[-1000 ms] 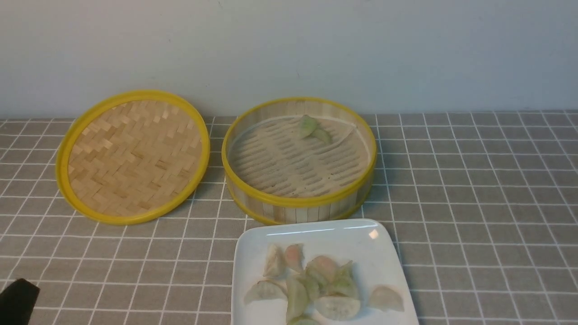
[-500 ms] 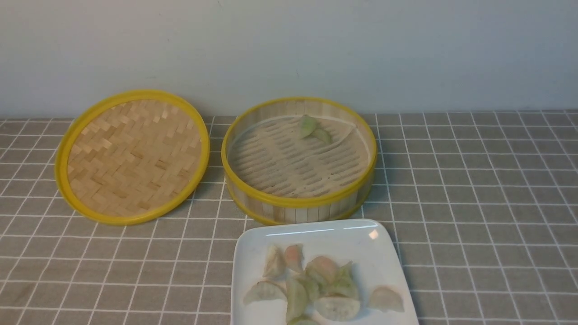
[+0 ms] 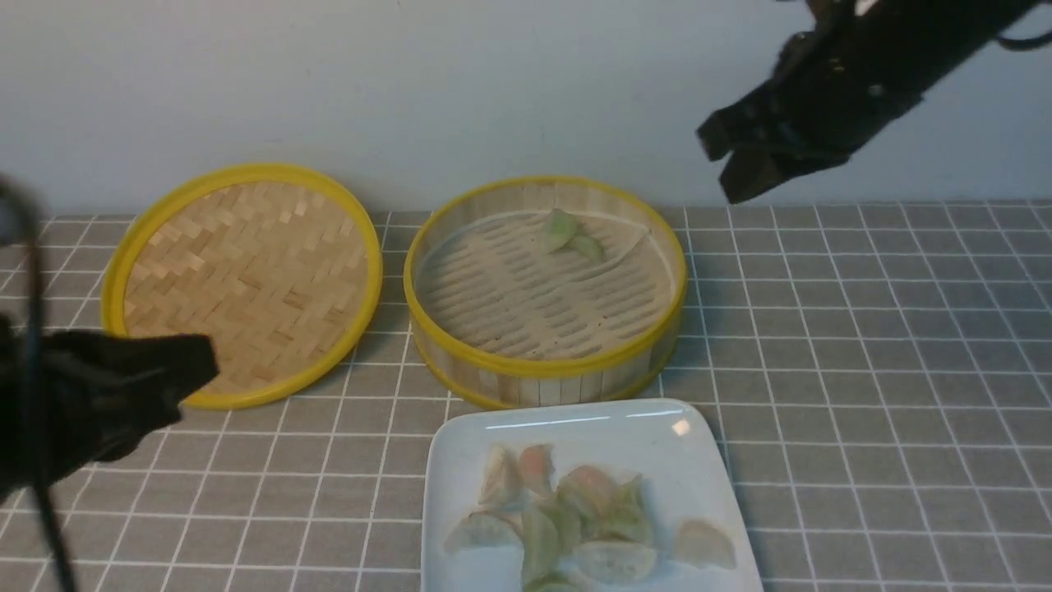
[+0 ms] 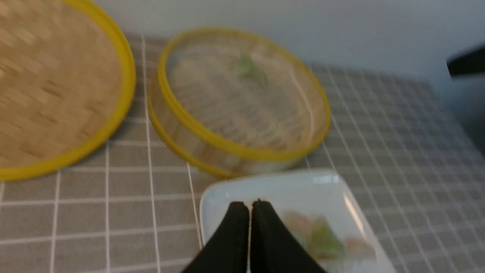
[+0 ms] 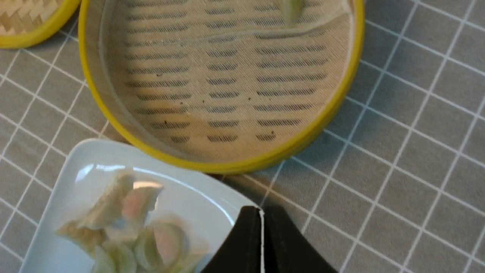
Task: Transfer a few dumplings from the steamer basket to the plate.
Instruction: Use the right arm to grab a dumpling from inside the steamer
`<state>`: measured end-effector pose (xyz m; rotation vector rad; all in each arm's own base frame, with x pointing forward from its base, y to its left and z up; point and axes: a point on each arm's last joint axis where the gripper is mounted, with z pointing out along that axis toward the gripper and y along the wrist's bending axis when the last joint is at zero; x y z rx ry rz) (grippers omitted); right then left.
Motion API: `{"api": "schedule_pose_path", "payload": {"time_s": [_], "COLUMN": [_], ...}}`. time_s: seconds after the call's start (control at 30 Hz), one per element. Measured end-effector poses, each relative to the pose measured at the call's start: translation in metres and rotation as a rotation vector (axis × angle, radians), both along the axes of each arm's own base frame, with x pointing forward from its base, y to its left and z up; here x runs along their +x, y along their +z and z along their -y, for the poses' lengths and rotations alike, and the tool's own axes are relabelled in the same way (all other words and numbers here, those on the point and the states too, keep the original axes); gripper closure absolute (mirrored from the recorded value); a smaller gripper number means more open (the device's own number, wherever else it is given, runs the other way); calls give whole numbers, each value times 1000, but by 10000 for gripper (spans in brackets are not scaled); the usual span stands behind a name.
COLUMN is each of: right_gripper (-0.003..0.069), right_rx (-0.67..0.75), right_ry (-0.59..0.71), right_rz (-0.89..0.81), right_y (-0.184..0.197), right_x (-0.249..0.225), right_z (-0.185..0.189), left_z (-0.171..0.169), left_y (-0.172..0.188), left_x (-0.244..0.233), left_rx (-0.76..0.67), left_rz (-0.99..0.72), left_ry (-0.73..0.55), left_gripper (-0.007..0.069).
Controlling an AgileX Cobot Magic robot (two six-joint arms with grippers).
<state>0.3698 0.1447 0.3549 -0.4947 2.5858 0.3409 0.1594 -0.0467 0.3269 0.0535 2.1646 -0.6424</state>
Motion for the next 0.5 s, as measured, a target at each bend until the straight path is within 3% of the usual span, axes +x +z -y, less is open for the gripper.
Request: {"api": "schedule_pose_path", "payload": {"time_s": [0.07,0.17,0.23,0.5], "right_gripper": [635,601,537,340], "right_rx": [5,1,-6,-30], "right_ry": [4,8,18,65], "right_rz": [8,9,16,68], "right_y": [-8,-25,-47,-104], "right_x": [17,38,58,103], "right_z": [-9,-19,-28,-45], "left_z": [7,13,25,64], "left_y": [2,0,-3,4], "left_x": [37,69,103,148], "left_rx": [58,122,217,387], "left_rz": [-165,-259,-307,-314], "left_ry": [-115,-197,-265,-269], "left_gripper": [630,630,630,630]}}
